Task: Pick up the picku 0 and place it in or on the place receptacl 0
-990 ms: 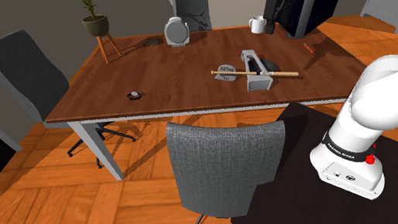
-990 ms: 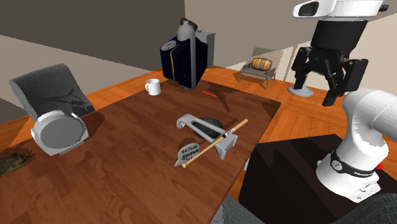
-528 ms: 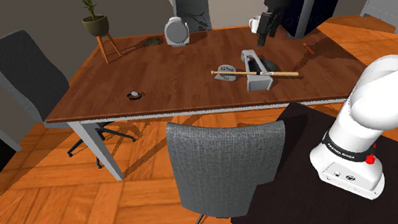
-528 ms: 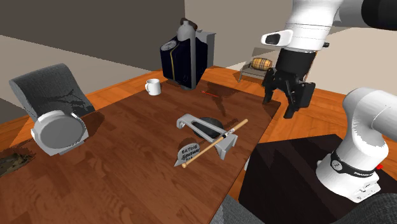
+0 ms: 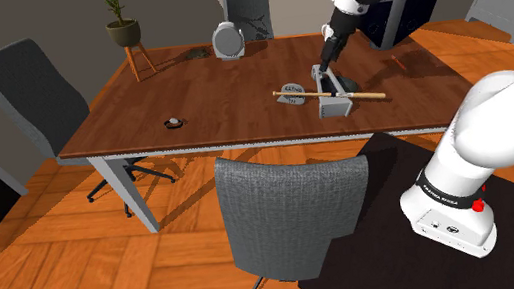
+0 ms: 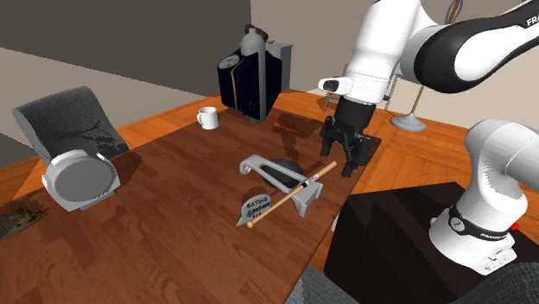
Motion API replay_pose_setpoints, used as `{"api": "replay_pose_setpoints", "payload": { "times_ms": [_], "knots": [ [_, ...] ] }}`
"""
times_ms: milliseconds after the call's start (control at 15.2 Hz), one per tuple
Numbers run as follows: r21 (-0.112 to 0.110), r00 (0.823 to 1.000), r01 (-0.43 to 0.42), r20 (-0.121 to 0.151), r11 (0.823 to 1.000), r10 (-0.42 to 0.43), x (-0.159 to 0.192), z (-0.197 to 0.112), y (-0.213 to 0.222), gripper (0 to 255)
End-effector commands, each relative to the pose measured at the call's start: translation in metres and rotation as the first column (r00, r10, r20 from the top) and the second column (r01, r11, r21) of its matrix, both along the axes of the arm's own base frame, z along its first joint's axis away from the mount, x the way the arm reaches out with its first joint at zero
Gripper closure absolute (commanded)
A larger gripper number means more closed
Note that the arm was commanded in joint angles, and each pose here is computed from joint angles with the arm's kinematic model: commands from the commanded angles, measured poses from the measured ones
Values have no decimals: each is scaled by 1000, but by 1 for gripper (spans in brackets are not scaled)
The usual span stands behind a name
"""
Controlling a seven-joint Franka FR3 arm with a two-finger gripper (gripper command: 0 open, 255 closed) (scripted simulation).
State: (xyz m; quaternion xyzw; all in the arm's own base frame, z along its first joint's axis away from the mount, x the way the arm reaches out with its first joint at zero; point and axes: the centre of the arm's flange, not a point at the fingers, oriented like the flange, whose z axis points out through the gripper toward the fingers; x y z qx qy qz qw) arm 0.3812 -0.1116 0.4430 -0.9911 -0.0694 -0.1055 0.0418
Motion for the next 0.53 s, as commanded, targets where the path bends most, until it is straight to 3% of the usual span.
{"api": "replay_pose_setpoints", "payload": {
  "times_ms": [0, 462],
  "knots": [
    [2, 999, -17, 35, 1000, 17, 13, -17, -16, 0],
    [17, 987, -78, 142, 997, 75, 64, -76, -56, 0]
  ]
}}
